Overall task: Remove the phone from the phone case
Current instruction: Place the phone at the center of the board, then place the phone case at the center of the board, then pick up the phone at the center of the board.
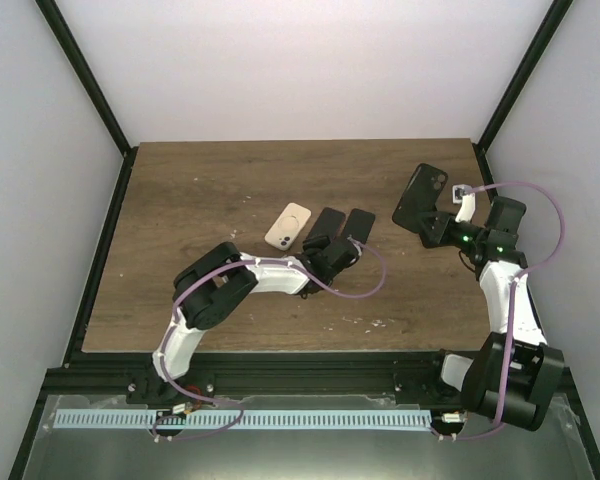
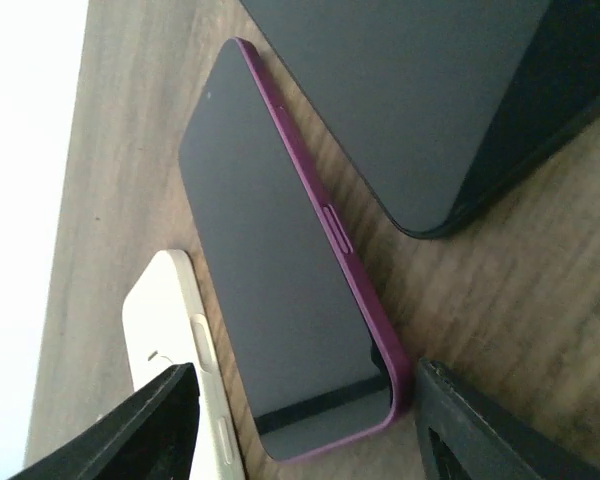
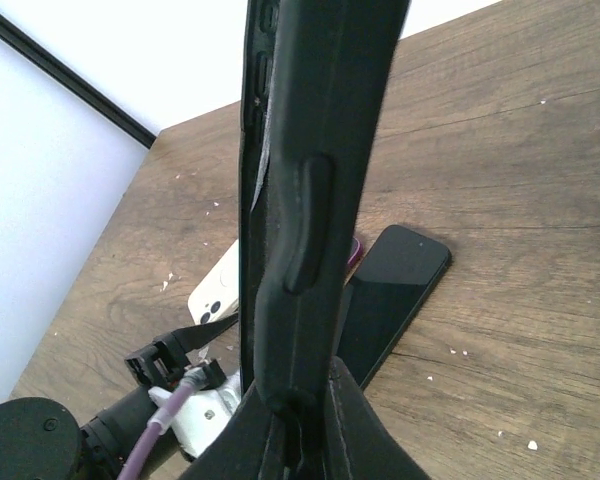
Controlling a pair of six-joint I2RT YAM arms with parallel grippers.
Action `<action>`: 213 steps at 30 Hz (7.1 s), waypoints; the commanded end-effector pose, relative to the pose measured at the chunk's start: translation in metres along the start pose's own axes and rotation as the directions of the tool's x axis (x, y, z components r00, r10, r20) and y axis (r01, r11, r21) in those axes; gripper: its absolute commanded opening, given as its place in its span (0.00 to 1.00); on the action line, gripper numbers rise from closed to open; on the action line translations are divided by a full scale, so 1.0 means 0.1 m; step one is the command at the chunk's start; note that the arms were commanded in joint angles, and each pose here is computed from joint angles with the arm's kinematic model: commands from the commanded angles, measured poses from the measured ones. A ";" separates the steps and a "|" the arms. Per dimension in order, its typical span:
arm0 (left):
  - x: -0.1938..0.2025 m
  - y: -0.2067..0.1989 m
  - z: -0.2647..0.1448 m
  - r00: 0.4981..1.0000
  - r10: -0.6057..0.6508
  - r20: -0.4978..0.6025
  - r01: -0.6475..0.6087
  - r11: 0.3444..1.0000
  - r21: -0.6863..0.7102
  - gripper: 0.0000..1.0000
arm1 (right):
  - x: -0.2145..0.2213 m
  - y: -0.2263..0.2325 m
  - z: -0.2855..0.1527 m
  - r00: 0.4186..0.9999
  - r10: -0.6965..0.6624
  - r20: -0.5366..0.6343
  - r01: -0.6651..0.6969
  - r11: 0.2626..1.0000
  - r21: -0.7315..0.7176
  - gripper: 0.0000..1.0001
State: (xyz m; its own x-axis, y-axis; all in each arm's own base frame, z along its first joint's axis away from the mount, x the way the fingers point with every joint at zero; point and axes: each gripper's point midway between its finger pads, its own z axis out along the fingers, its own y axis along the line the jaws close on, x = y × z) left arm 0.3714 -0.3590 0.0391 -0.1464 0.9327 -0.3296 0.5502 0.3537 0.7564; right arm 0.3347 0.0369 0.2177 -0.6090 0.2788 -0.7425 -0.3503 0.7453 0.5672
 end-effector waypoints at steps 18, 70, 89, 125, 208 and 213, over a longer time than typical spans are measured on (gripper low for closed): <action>0.25 0.24 -1.41 0.801 -0.598 -0.019 0.548 0.720 0.426 0.65 | 0.17 -0.54 -0.30 0.810 -0.325 -0.489 0.453 0.875 0.169 0.01; 0.97 0.89 -0.22 0.544 -0.768 -0.338 0.838 0.517 0.175 0.96 | 0.24 0.21 0.00 0.871 -0.365 -0.329 0.358 0.930 -0.083 0.72; 1.06 0.59 0.40 0.661 -0.604 -0.446 0.747 0.587 0.313 1.00 | 0.31 0.87 -0.06 0.907 -0.421 -0.015 0.397 0.866 -0.303 0.92; 1.50 -0.48 -1.02 0.459 -0.589 -0.665 0.888 0.308 0.341 0.61 | 0.41 0.87 -0.01 0.894 -0.448 -0.027 0.406 0.832 -0.378 0.83; 0.93 0.65 -2.13 0.257 -0.959 -0.120 0.687 0.093 0.721 0.93 | 2.04 1.52 0.49 0.073 -0.987 -0.141 0.711 0.150 -0.687 0.01; 0.93 0.71 -2.39 0.109 -0.994 0.012 0.551 0.071 0.832 0.87 | 1.61 1.62 0.32 0.347 -0.923 -0.164 0.653 0.364 -0.664 0.01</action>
State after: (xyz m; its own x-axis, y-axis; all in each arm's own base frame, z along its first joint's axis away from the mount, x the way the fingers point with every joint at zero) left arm 0.2021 -0.2318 0.1704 -0.6547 -0.1021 -0.7490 0.5768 0.5729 -0.5823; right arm 0.2032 0.2104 0.1139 0.1152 -0.8504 -0.5133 -0.9874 -0.0415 -0.1530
